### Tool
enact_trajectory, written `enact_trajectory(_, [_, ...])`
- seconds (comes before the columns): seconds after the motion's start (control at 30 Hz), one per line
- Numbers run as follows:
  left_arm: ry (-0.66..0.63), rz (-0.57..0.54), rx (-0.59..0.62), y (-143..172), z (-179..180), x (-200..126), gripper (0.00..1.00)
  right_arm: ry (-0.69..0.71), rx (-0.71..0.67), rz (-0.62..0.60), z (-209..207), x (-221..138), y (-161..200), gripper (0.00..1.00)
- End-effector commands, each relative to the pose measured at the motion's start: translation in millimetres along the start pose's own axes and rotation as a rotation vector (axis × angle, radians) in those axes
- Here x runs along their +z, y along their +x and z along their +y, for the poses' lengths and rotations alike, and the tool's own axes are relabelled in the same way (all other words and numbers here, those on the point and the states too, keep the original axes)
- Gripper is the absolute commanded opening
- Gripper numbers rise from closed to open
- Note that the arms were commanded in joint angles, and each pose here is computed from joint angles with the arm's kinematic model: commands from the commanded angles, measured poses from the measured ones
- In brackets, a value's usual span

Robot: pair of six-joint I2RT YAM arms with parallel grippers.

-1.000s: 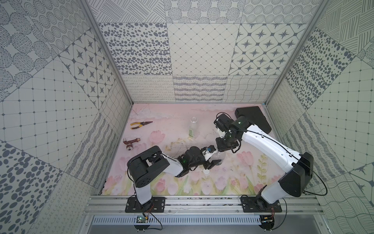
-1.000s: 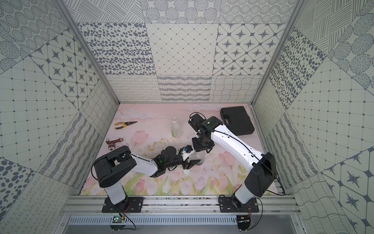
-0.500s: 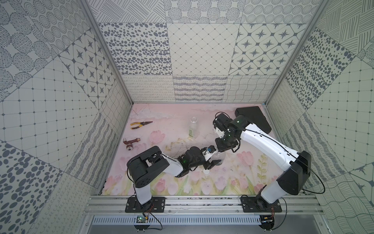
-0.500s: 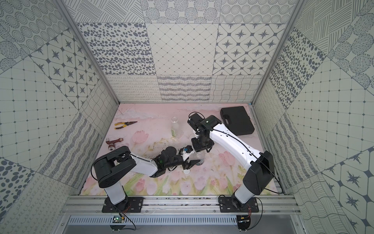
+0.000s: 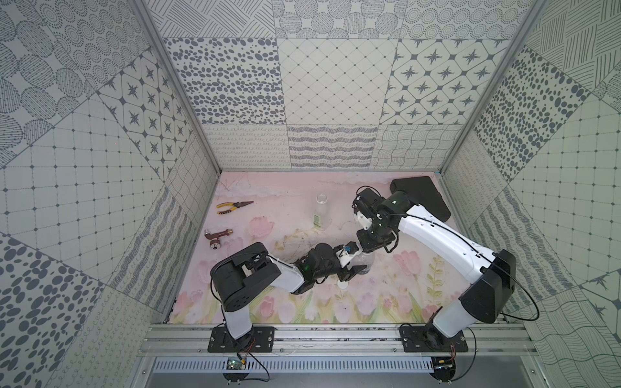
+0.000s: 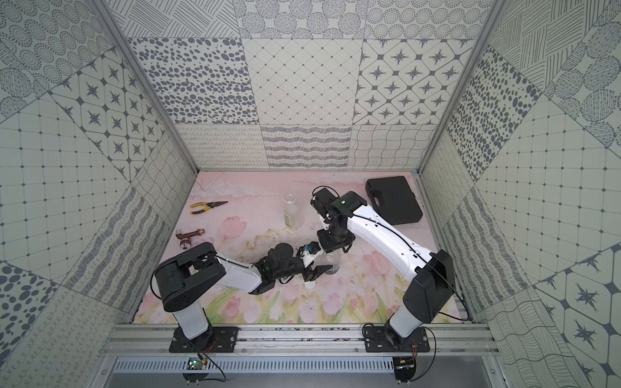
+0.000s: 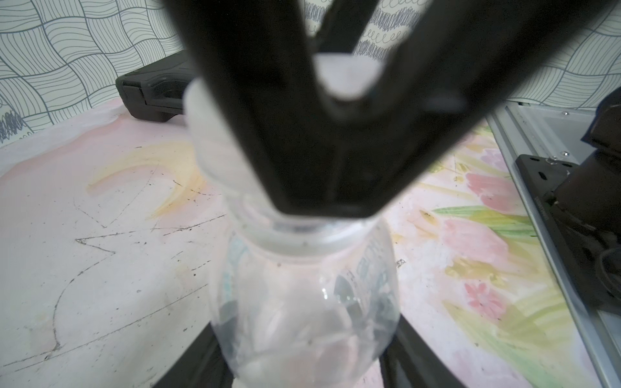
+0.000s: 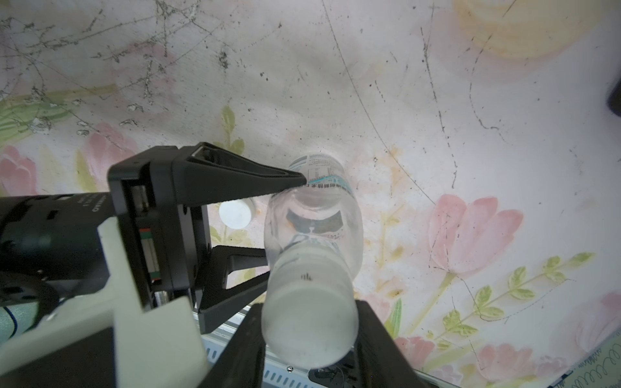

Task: Screw on the bottle caps
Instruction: Screw the bottle cap onto the plastic bottle.

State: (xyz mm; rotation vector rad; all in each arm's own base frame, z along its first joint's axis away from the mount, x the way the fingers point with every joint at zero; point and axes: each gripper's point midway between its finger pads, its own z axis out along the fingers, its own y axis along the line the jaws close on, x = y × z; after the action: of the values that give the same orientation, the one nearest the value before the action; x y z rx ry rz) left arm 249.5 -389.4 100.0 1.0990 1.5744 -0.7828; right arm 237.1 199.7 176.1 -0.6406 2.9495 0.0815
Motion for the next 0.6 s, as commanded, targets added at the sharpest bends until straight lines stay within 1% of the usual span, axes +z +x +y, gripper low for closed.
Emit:
enact_trajectory(0.0, [0.033, -0.051, 0.049, -15.9, -8.3, -1.0, 0.5, 0.092, -0.042, 0.177, -15.7, 31.7, 25.9, 0.36])
enact_trajectory(0.2, [0.022, -0.045, 0.057, -14.7, -6.6, -1.8, 0.49, 0.103, -0.033, 0.196, -17.0, 35.0, 31.8, 0.36])
enact_trajectory(0.3, [0.022, -0.044, 0.057, -14.6, -6.5, -1.0, 0.49, 0.118, -0.007, 0.193, -18.2, 35.0, 33.7, 0.36])
enact_trajectory(0.43, [0.011, -0.045, 0.055, -14.7, -4.2, -0.2, 0.49, 0.149, 0.096, 0.152, -23.0, 31.0, 30.8, 0.36])
enact_trajectory(0.57, [0.01, -0.045, 0.054, -15.3, -3.8, 0.4, 0.49, 0.118, 0.204, 0.104, -17.9, 28.5, 27.1, 0.36])
